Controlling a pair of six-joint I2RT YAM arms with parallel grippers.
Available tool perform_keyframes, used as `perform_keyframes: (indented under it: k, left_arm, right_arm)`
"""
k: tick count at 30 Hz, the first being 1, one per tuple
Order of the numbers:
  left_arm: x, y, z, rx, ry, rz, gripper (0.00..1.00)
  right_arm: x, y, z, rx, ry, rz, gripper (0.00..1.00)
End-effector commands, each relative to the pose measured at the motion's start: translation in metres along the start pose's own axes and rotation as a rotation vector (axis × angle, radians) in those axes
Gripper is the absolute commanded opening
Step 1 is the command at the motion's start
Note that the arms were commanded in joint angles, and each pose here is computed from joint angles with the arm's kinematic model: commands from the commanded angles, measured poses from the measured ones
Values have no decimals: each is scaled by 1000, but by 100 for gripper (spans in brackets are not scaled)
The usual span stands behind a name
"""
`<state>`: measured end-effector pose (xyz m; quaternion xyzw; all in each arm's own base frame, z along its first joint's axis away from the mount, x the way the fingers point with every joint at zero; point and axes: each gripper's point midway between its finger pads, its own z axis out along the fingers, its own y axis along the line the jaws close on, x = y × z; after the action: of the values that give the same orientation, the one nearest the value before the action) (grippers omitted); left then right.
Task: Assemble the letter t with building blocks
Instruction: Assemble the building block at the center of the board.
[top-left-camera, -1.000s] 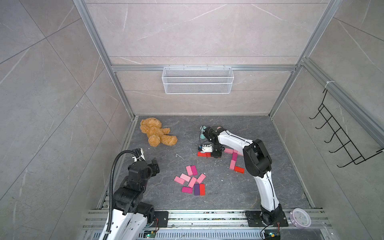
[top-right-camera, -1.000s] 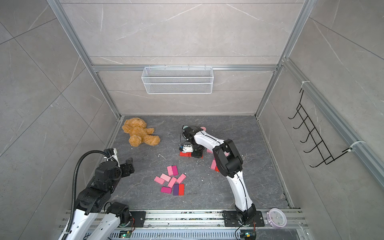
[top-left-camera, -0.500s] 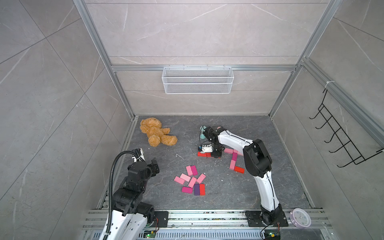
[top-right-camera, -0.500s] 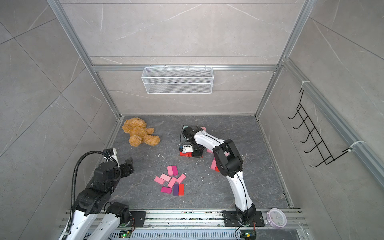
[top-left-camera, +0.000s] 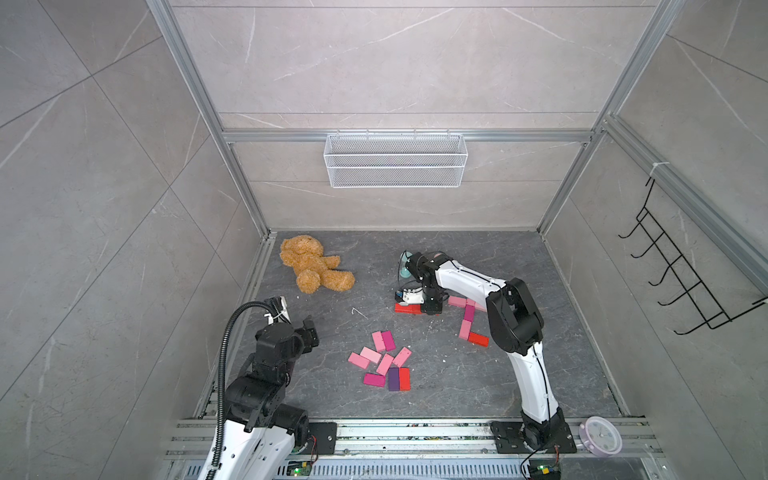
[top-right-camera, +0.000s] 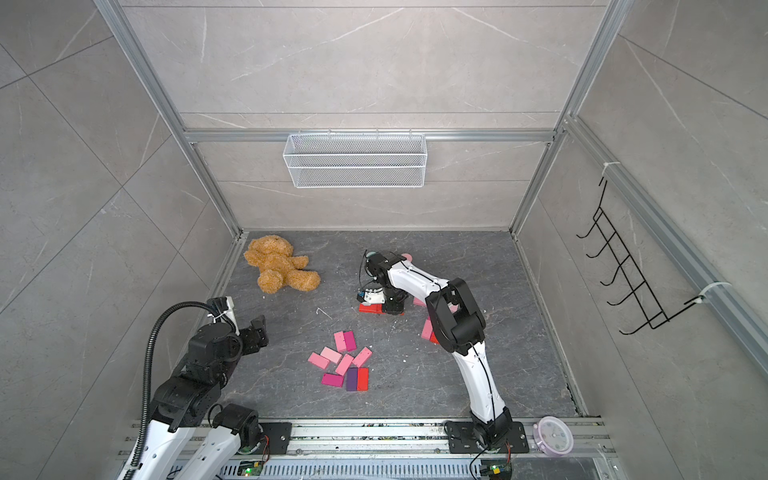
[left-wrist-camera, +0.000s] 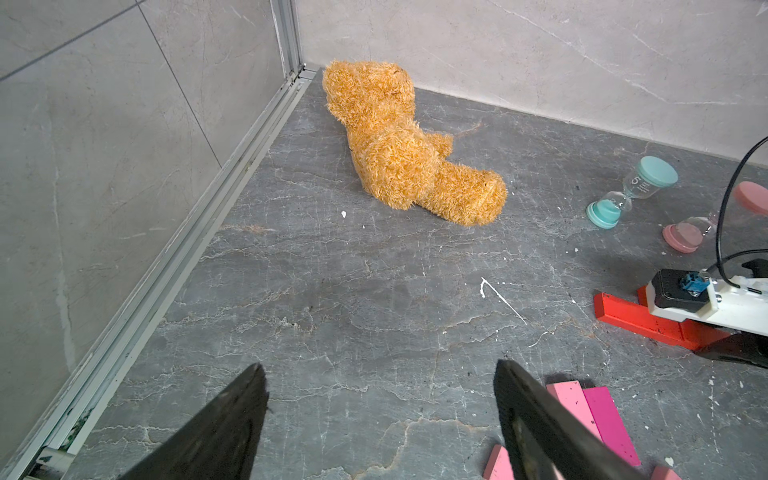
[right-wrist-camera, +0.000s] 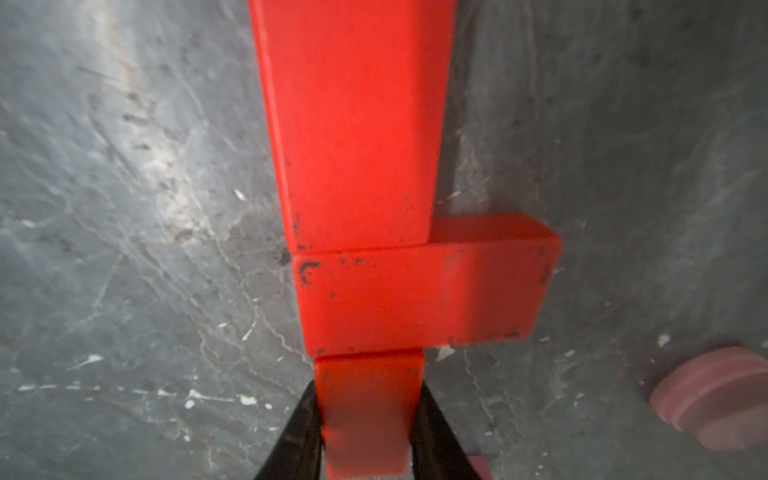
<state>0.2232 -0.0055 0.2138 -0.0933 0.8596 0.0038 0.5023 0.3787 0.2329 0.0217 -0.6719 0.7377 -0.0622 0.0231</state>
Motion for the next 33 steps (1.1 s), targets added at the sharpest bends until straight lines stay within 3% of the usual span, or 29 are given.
perform_keyframes:
  k: [1,22,33]
  left_arm:
    - [-8,-4,-1,19,-36,10,88]
    - [-8,-4,-1,19,-36,11,88]
    - [-8,-3,-2,18,-35,11,88]
  right_arm:
    - [-7,-2,0,10,-3,-14,22]
    - [-6,6,7,-7,14,-20,26]
    - [-4,7,12,-10,25,-9,35]
